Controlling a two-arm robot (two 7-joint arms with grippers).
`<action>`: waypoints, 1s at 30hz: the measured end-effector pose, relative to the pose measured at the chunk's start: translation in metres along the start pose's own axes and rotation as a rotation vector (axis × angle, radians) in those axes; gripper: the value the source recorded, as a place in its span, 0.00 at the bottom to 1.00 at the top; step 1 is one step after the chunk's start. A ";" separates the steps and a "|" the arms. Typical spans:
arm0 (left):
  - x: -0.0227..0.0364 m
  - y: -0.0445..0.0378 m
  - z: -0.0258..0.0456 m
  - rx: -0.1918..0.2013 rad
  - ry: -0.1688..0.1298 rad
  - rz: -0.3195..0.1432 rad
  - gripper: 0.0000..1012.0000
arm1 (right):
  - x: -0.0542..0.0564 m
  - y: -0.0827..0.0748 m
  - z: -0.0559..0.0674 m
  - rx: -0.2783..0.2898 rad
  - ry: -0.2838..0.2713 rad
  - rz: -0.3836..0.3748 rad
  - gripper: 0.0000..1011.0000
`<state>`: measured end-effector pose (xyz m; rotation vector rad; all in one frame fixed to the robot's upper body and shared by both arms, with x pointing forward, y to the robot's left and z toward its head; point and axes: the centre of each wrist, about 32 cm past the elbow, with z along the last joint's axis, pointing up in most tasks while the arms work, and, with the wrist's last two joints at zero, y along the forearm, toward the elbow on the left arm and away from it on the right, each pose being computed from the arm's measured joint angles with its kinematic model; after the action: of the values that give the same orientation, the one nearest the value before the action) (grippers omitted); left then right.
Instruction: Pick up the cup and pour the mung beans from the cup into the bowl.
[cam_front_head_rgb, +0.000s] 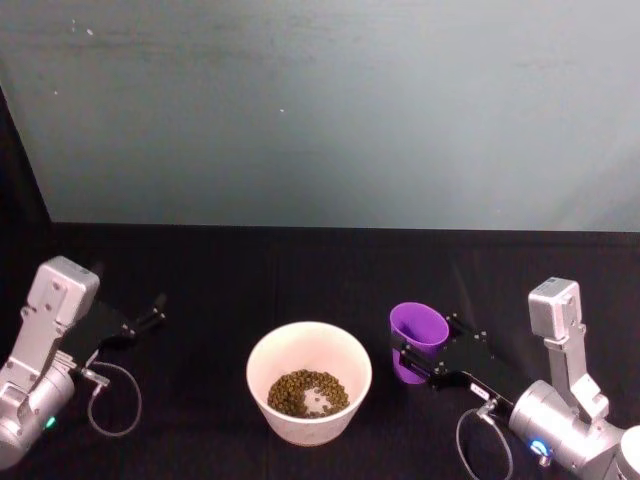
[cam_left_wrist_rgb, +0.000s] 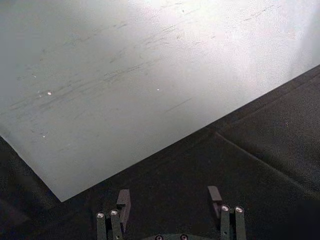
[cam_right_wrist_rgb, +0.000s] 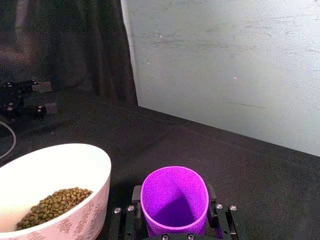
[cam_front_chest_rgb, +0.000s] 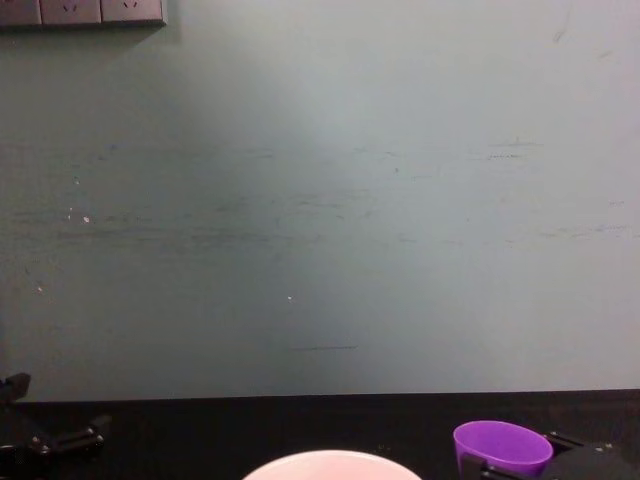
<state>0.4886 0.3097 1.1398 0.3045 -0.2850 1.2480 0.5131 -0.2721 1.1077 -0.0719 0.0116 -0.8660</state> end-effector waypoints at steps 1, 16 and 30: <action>0.0000 0.0000 0.0000 0.000 0.000 0.000 0.99 | 0.000 0.000 0.000 0.000 0.000 0.000 0.72; 0.0000 0.0000 0.0000 0.000 0.000 0.000 0.99 | 0.000 0.000 0.000 -0.001 0.000 0.000 0.94; 0.0000 0.0000 0.0000 0.000 0.000 0.000 0.99 | 0.000 0.000 0.000 -0.002 -0.002 -0.001 0.99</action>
<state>0.4886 0.3097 1.1398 0.3044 -0.2850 1.2480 0.5130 -0.2719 1.1081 -0.0744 0.0105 -0.8668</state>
